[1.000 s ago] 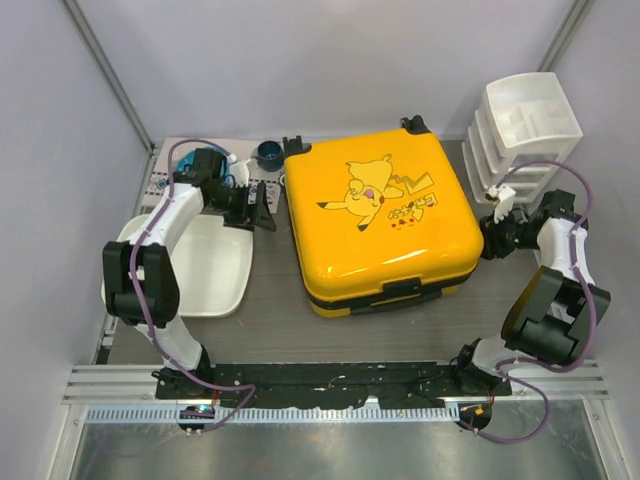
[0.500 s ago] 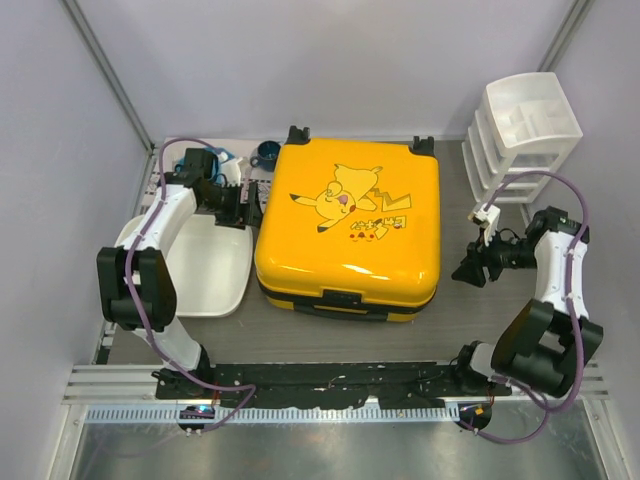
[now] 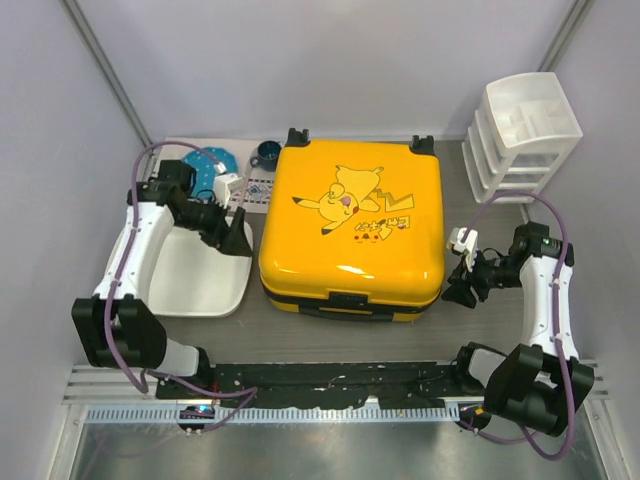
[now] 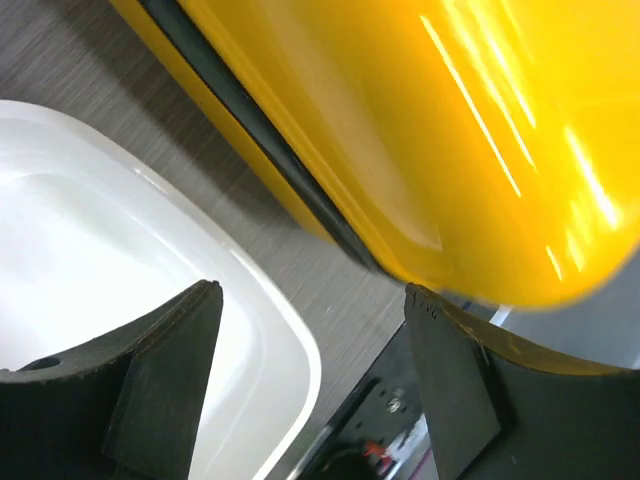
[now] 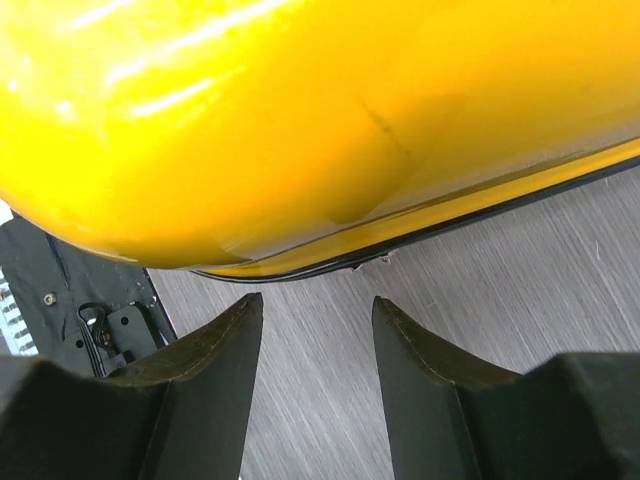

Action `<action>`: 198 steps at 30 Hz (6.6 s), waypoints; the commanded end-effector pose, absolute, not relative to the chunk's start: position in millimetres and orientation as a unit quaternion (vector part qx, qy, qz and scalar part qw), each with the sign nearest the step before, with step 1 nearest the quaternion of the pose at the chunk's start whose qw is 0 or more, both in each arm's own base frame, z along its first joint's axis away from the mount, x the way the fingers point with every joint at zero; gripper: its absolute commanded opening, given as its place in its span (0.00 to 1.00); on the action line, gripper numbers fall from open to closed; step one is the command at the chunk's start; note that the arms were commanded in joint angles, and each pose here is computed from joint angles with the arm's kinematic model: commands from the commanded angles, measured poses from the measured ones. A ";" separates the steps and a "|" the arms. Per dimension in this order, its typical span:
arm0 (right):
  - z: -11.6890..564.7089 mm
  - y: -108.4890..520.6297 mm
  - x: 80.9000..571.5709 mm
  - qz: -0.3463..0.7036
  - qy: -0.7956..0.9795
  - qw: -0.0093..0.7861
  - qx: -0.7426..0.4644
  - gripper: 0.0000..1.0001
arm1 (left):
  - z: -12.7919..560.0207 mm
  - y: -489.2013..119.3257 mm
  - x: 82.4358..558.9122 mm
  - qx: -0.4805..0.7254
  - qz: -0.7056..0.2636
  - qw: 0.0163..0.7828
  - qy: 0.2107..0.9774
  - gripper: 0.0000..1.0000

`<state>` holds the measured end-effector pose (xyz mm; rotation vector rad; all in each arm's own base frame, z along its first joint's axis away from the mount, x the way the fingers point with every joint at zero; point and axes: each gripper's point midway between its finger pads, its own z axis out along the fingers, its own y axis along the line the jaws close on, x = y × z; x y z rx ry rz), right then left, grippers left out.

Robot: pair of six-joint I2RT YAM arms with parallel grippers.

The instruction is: Open, take out, and arrange the luggage

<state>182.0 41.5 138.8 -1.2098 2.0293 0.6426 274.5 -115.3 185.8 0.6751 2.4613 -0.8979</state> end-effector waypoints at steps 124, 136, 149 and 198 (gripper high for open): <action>132.5 60.6 276.7 0.206 0.793 0.454 -0.350 0.01 | 205.3 -152.4 340.2 0.126 -0.286 0.415 0.854 0.89; 171.6 80.0 274.2 0.184 0.806 0.532 -0.184 0.01 | 190.4 -145.0 401.5 0.300 -0.301 0.424 0.800 0.78; 205.5 49.0 310.7 0.092 0.810 0.573 -0.084 0.01 | 160.4 -240.9 327.7 0.468 -0.357 0.365 0.721 0.75; 213.6 278.2 263.4 0.204 0.721 0.638 -0.178 0.01 | 150.3 -316.6 305.3 0.258 -0.420 0.346 0.798 0.71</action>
